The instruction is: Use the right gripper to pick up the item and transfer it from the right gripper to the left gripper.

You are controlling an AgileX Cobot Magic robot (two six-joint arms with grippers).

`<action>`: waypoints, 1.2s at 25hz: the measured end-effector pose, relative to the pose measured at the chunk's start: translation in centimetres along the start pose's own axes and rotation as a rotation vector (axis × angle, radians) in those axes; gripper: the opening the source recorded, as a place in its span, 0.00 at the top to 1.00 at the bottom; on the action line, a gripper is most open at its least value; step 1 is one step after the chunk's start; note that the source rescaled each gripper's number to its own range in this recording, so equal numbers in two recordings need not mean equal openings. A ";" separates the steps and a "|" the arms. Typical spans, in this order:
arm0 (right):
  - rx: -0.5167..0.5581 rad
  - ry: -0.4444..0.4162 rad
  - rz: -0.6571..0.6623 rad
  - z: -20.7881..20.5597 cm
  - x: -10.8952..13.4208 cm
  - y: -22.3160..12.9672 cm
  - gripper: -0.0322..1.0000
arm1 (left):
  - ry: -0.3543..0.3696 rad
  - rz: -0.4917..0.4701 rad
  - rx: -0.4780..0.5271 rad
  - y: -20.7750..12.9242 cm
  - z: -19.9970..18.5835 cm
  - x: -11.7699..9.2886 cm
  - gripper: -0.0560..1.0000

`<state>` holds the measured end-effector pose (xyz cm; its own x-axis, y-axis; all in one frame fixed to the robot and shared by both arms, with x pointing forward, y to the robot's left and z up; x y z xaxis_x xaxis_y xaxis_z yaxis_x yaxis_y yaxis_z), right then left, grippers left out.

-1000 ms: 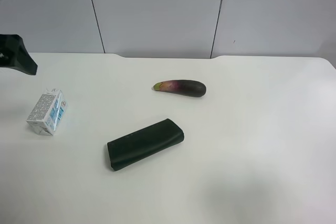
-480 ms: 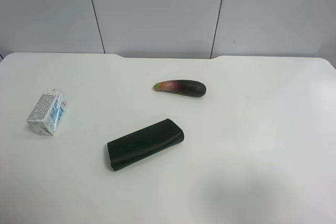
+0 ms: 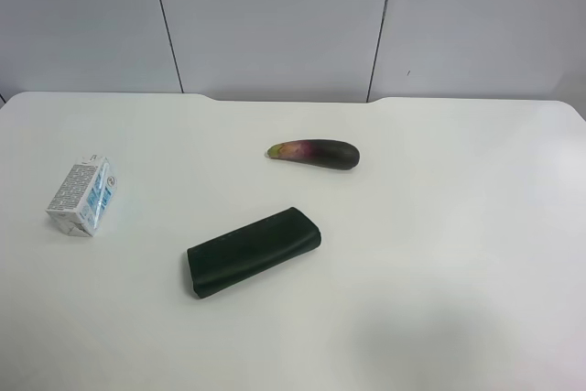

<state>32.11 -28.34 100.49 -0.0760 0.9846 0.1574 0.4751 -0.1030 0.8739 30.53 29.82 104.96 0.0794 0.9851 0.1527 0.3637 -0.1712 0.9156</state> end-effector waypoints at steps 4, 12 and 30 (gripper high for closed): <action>0.000 0.000 0.000 0.0 0.0 0.0 0.00 | -0.003 -0.013 0.046 -1.4 1.2 -0.1 0.00; 0.000 0.000 0.000 0.0 0.0 0.0 0.00 | -0.009 -0.013 0.088 -3.2 3.1 -0.4 0.00; 0.000 0.000 0.000 0.0 0.0 0.0 0.00 | -0.007 -0.012 0.085 -3.1 3.1 -0.4 0.00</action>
<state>32.11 -28.34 100.49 -0.0760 0.9846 0.1574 0.4751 -0.1030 0.8739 32.21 29.95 100.88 0.0810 0.9870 0.1385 0.4424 -0.1601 0.8824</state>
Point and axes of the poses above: a point on each arm's last joint axis where the gripper is mounted, z pointing out along that axis toward the gripper, x along the wrist's bending axis when the last joint is at zero, y = z × x, the point moved 10 cm from there along z, pointing out along that axis toward the gripper, and after that the axes turned 9 degrees about z, right-handed, at the moved point
